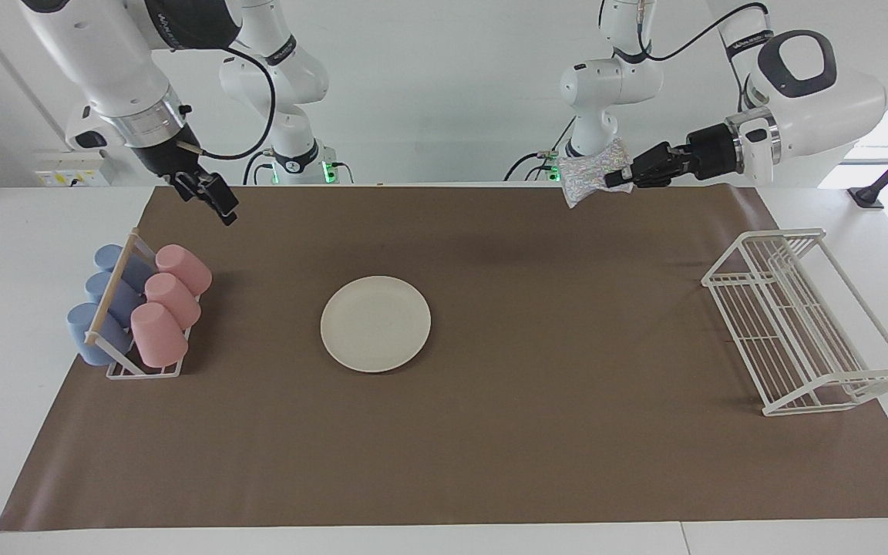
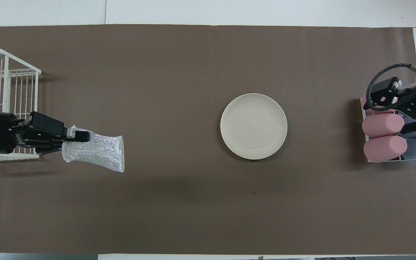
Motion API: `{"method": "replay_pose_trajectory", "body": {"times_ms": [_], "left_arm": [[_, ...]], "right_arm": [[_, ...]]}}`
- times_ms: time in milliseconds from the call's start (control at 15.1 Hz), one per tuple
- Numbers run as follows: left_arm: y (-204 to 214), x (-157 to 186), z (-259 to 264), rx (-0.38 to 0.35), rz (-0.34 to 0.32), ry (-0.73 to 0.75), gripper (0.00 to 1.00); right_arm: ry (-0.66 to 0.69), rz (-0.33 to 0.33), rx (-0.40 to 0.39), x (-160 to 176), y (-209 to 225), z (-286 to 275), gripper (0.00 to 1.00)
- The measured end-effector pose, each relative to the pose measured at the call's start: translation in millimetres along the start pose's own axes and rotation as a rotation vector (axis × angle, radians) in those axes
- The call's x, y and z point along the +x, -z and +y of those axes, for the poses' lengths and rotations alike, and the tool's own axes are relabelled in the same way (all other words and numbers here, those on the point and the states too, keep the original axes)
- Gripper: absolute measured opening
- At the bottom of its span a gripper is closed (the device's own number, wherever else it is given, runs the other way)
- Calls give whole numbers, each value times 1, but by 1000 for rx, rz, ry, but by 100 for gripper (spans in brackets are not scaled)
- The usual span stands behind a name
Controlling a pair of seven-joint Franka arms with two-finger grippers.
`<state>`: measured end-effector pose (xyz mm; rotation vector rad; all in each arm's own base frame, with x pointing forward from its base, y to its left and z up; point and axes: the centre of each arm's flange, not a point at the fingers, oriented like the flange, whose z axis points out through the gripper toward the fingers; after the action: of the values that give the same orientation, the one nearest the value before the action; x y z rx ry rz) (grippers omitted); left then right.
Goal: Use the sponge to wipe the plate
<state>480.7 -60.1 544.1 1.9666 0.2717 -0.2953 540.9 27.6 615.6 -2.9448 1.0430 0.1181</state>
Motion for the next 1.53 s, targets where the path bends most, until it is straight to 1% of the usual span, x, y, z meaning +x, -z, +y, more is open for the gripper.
{"method": "replay_pose_trajectory", "body": {"times_ms": [133, 265, 332, 465, 664, 796, 929, 1062, 1195, 1261, 1327, 1526], "left_arm": [[-31, -16, -8, -62, 23, -34, 6], [-68, -33, -14, -119, 37, -81, 6], [-82, -41, -18, -141, 35, -108, 6], [-98, -49, -28, -196, 22, -163, 6], [-113, -53, -38, -265, 7, -230, 6], [-127, -56, -43, -316, -5, -269, 6], [-139, -56, -51, -340, -13, -286, 6], [-153, -56, -53, -349, -32, -299, 6], [-160, -57, -53, -356, -43, -302, 6], [-160, -57, -52, -365, -40, -300, 6], [-160, -57, -51, -372, -38, -298, 6], [-162, -58, -50, -376, -42, -299, 6]], "right_arm": [[-162, 1, 5, -23, 4, -20, 100], [-320, 12, 9, -54, 9, -43, 100], [-357, 18, 13, -68, 12, -52, 100], [-384, 16, 22, -91, 15, -67, 100], [-486, -75, 59, -113, 15, -82, 100], [-553, -97, 65, -131, 17, -92, 100], [-579, -95, 56, -168, 21, -107, 100], [-584, -92, 36, -217, 22, -123, 100], [-568, -82, 31, -255, 24, -131, 100], [-564, -77, 35, -264, 25, -132, 100], [-565, -75, 41, -265, 26, -132, 100], [-591, -76, 43, -260, 26, -131, 100]]}}
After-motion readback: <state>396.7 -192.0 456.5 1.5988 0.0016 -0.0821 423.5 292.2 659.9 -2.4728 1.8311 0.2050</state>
